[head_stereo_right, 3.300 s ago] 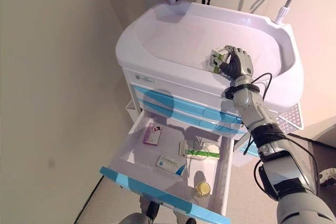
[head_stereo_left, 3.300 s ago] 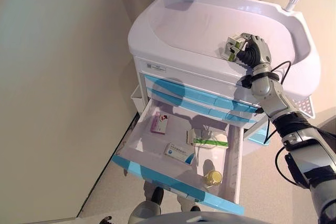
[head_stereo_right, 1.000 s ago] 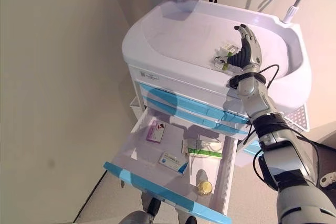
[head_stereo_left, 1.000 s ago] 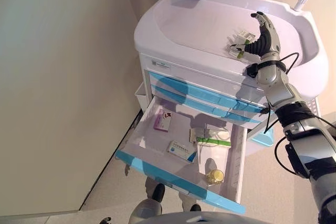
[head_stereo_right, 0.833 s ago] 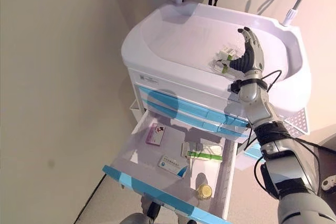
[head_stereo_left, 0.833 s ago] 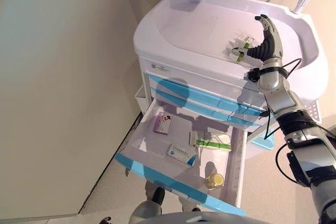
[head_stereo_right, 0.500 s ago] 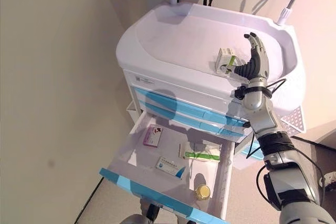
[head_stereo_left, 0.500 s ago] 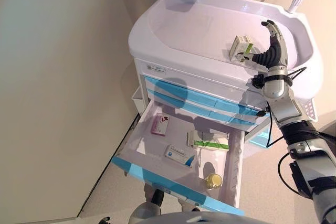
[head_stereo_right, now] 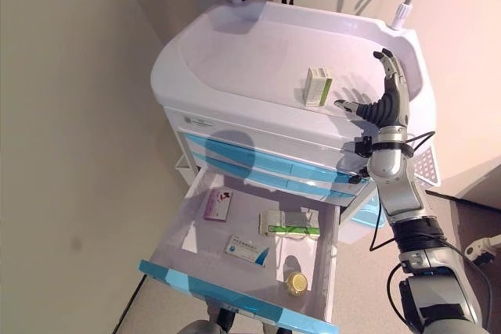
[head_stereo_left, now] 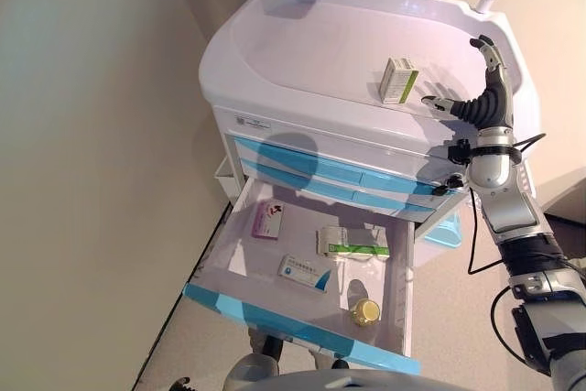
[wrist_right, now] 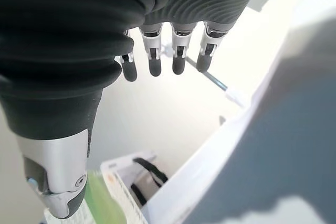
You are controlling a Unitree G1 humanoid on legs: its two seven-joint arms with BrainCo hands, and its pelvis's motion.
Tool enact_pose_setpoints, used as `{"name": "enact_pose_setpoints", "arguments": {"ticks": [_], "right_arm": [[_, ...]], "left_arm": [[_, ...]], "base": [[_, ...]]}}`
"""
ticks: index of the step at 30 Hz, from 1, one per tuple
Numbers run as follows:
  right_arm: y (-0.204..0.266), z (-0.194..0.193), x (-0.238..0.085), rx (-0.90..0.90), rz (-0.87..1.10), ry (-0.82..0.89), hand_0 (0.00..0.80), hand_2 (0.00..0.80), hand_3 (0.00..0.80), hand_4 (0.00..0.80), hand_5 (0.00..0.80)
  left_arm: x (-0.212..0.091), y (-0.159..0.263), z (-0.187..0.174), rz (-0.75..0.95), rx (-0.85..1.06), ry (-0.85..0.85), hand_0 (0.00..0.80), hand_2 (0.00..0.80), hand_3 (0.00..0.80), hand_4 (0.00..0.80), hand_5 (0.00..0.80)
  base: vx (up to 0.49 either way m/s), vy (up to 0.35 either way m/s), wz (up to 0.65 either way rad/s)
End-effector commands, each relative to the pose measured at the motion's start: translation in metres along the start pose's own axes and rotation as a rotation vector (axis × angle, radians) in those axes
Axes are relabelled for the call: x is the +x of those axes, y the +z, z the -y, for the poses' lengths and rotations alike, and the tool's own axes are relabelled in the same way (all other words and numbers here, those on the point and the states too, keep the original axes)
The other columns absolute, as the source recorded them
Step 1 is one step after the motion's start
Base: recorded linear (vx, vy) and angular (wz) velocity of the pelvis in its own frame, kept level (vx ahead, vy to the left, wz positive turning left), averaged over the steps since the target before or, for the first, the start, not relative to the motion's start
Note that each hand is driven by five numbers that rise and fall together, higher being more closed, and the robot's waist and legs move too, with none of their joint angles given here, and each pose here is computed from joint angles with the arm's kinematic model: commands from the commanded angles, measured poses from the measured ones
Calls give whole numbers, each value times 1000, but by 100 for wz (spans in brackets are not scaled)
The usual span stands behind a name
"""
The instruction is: Open the drawer and pick up the medicine
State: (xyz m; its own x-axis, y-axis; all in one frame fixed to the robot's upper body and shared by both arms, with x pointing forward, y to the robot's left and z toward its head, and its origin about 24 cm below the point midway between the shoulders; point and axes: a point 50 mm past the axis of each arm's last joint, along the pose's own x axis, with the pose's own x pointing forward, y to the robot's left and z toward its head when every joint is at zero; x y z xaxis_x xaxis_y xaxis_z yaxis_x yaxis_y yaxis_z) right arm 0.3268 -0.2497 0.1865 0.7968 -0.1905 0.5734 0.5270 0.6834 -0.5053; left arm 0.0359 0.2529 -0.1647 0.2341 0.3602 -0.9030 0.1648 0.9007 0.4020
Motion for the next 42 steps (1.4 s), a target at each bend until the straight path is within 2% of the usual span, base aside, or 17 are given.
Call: {"name": "enact_pose_setpoints", "arguments": {"ticks": [1, 9, 15, 16, 19, 20, 21, 22, 23, 25, 26, 30, 31, 32, 33, 34, 42], "right_arm": [[29, 21, 5, 76, 159, -82, 0, 0, 0, 0, 0], [32, 41, -6, 172, 172, -183, 0, 0, 0, 0, 0], [10, 58, -29, 285, 75, -265, 0, 0, 0, 0, 0], [-3, 58, -43, 370, 10, -282, 0, 0, 0, 0, 0], [-21, 60, -60, 407, -78, -285, 0, 0, 0, 0, 0], [-41, 60, -80, 457, -183, -302, 0, 0, 0, 0, 0], [-41, 60, -81, 458, -184, -301, 0, 0, 0, 0, 0], [-64, 57, -106, 484, -316, -313, 0, 0, 0, 0, 0], [-64, 57, -106, 484, -316, -313, 0, 0, 0, 0, 0], [-92, 56, -141, 437, -491, -318, 0, 0, 0, 0, 0], [-92, 57, -141, 437, -492, -318, 0, 0, 0, 0, 0], [-128, 46, -191, 359, -750, -302, 0, 0, 0, 0, 0], [-141, 38, -215, 293, -870, -238, 0, 0, 0, 0, 0], [-141, 38, -214, 294, -870, -238, 0, 0, 0, 0, 0], [-150, 32, -237, 211, -968, -140, 0, 0, 0, 0, 0], [-150, 31, -237, 211, -967, -140, 0, 0, 0, 0, 0], [-176, 31, -306, -57, -1259, 85, 0, 0, 0, 0, 0]], "left_arm": [[2, 0, -10, -34, 62, 28, 0, 0, 0, 0, 0], [2, -1, -7, -40, 72, 25, 0, 0, 0, 0, 0], [2, -3, -6, -50, 74, 21, 0, 0, 0, 0, 0], [1, -3, -4, -53, 71, 14, 0, 0, 0, 0, 0], [1, -3, -3, -52, 72, 5, 0, 0, 0, 0, 0], [1, -4, -2, -51, 67, -1, 0, 0, 0, 0, 0], [1, -4, -2, -52, 68, -1, 0, 0, 0, 0, 0], [1, -3, -1, -46, 59, -7, 0, 0, 0, 0, 0], [1, -3, -1, -47, 60, -7, 0, 0, 0, 0, 0], [1, -2, -1, -42, 49, -14, 0, 0, 0, 0, 0], [1, -2, -1, -42, 49, -14, 0, 0, 0, 0, 0], [1, 1, 0, -26, 44, -15, 0, 0, 0, 0, 0], [1, 3, 0, -20, 42, -15, 0, 0, 0, 0, 0], [1, 3, 0, -20, 42, -15, 0, 0, 0, 0, 0], [1, 4, 1, -12, 39, -17, 0, 0, 0, 0, 0], [1, 4, 1, -12, 39, -17, 0, 0, 0, 0, 0], [1, 6, 1, 7, 44, -14, 0, 0, 0, 0, 0]], "base": [[0, 0, 0], [-6, 9, -6], [-6, 11, -14], [-3, 14, -15], [0, 15, -24], [-4, 15, -29], [3, 18, -31], [6, 8, -21], [5, 11, -25], [7, 14, -18], [9, 15, -21], [-3, 10, -21], [-7, 9, -12], [-11, 19, -25], [-6, 10, -19], [-17, 16, -20], [-3, 2, -11]]}}
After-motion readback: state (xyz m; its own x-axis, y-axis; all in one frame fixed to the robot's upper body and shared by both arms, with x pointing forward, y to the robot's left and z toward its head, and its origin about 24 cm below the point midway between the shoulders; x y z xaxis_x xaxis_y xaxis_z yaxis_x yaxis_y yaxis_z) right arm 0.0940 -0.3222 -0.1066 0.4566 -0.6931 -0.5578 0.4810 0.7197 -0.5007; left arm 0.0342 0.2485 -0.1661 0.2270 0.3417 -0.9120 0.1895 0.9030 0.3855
